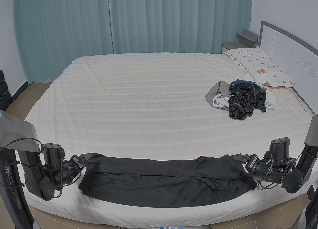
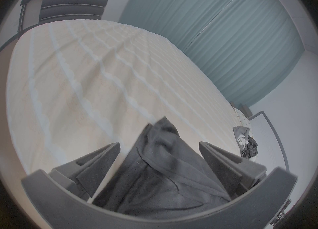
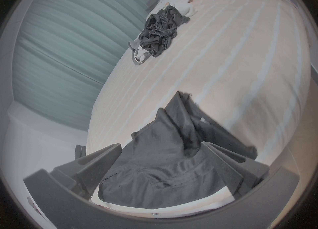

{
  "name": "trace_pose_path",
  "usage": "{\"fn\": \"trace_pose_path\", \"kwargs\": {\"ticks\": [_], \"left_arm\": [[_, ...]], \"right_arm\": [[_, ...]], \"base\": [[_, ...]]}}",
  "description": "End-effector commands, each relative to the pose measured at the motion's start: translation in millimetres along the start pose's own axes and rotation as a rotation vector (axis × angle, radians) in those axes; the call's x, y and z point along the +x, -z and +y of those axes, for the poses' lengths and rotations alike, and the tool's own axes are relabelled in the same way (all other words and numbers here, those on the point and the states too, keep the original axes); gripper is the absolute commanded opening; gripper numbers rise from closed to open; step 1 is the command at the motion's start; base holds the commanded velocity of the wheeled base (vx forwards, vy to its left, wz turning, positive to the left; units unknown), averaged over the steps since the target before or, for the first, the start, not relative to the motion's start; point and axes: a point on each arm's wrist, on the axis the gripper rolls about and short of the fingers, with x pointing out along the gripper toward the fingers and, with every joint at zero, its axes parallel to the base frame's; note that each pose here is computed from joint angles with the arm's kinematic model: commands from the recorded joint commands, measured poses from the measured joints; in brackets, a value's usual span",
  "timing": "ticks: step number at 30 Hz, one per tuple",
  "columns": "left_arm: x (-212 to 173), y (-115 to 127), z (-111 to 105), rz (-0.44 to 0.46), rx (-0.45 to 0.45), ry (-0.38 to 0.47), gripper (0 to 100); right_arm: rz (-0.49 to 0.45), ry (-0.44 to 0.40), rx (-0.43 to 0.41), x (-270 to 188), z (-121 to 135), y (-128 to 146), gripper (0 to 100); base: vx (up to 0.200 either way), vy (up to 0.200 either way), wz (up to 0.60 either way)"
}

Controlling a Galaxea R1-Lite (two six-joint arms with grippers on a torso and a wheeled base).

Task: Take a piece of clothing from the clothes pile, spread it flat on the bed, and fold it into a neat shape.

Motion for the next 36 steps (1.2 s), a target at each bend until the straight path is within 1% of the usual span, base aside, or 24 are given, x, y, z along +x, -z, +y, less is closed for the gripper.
{"fn": "trace_pose_path", "kwargs": {"ticks": [1, 3, 4, 6, 10, 11, 14, 17, 24, 26, 27, 33, 34, 36], "left_arm": [[13, 19, -3, 0.045, 0.024, -0.018, 100], [13, 19, -3, 0.045, 0.024, -0.018, 100], [15, 18, -5, 0.031, 0.022, -0.018, 100], [17, 16, -7, 0.012, 0.016, -0.015, 100], [19, 15, -9, -0.002, 0.006, -0.012, 100], [18, 14, -10, -0.015, 0.005, -0.016, 0], [16, 12, -10, -0.052, 0.005, -0.041, 0], [12, 8, -14, -0.082, 0.005, -0.041, 0], [9, 5, -16, -0.096, 0.002, -0.029, 0], [9, 5, -16, -0.095, 0.002, -0.030, 0], [10, 5, -16, -0.096, 0.002, -0.029, 0], [9, 3, -17, -0.102, 0.000, -0.024, 0], [9, 4, -17, -0.101, 0.000, -0.025, 0], [9, 4, -17, -0.100, 0.002, -0.024, 0]], "right_arm": [[0.037, 0.004, 0.002, 4, 5, 14, 100], [0.037, 0.004, 0.002, 4, 5, 14, 100], [0.053, 0.013, -0.007, 7, 4, 19, 100], [0.054, 0.022, -0.021, 9, 6, 24, 100], [0.038, 0.035, -0.031, 15, 8, 27, 100], [0.035, 0.039, -0.033, 17, 8, 27, 100], [0.039, 0.045, -0.033, 20, 7, 28, 100], [0.049, 0.057, -0.036, 25, 5, 30, 100], [0.060, 0.057, -0.036, 37, 9, 36, 100], [0.055, 0.066, -0.036, 39, 9, 37, 100], [0.054, 0.084, -0.037, 42, 7, 38, 100], [0.017, 0.080, -0.034, 46, 12, 35, 100], [0.009, 0.086, -0.034, 47, 12, 35, 0], [-0.013, 0.099, -0.036, 50, 12, 34, 0]], "base": [[0.000, 0.000, 0.00], [0.000, 0.000, 0.00], [0.000, 0.000, 0.00], [0.000, 0.000, 0.00], [0.000, 0.000, 0.00], [0.000, 0.000, 0.00], [0.000, 0.000, 0.00], [0.000, 0.000, 0.00], [0.000, 0.000, 0.00], [0.000, 0.000, 0.00], [0.000, 0.000, 0.00], [0.000, 0.000, 0.00], [0.000, 0.000, 0.00], [0.000, 0.000, 0.00]]}}
